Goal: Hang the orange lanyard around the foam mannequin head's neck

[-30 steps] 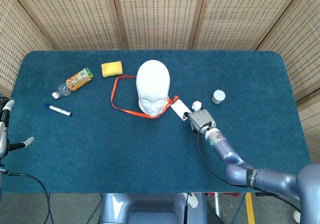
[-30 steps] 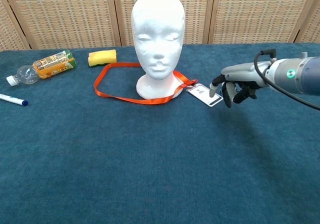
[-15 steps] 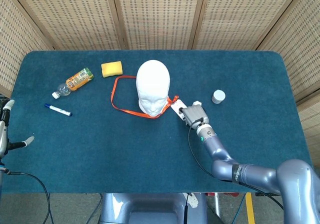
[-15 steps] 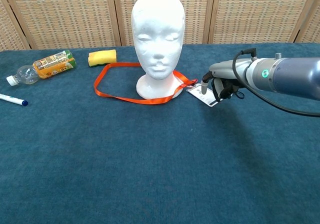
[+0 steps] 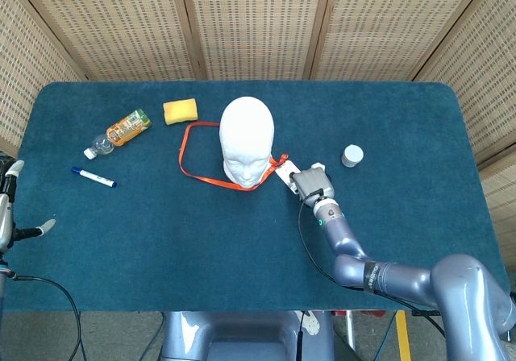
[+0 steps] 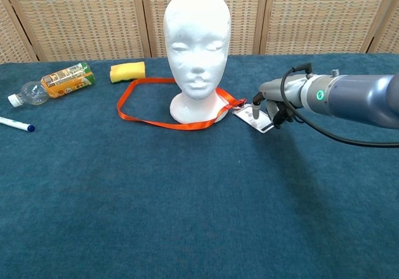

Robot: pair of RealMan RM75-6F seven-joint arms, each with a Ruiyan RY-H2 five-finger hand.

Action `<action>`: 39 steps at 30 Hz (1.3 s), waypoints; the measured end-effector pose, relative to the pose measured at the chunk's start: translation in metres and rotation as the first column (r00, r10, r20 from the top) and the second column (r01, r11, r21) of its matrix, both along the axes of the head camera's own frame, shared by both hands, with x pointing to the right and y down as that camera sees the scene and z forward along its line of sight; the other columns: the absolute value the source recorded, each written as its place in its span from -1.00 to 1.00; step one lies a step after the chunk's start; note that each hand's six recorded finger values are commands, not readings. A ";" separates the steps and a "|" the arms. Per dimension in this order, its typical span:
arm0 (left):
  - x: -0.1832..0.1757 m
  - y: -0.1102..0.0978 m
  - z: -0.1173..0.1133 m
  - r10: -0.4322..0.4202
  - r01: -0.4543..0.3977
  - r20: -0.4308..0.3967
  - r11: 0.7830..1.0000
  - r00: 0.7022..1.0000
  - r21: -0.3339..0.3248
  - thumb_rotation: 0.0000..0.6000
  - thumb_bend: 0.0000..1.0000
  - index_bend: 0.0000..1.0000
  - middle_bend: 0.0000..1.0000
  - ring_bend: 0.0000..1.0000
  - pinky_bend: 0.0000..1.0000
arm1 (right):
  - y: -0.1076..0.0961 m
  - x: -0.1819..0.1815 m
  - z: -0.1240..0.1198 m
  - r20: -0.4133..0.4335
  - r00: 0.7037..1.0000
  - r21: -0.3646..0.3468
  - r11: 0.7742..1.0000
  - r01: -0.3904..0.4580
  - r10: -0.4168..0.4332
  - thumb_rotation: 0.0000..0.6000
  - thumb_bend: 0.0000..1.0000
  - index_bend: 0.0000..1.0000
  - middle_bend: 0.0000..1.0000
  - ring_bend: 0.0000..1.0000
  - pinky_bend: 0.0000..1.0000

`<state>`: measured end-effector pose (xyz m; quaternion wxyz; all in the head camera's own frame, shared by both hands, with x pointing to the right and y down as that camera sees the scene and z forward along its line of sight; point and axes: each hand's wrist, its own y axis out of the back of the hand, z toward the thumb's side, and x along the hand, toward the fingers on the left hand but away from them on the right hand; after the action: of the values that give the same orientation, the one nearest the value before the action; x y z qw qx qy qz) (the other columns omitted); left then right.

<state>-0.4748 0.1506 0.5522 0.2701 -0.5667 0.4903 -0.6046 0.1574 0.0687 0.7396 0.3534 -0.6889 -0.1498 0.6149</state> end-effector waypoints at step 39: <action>0.002 -0.001 0.004 0.001 -0.001 -0.004 1.000 1.000 -0.008 1.00 -0.78 -1.00 -1.00 -1.00 -1.00 | 0.020 -0.004 -0.004 -0.135 0.986 -0.074 0.994 0.086 -0.095 1.00 1.00 -0.27 0.13 0.29 0.99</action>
<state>-0.4728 0.1500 0.5558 0.2673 -0.5692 0.4880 -0.6054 0.1537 0.0887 0.7358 0.3667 -0.6625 -0.0725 0.6492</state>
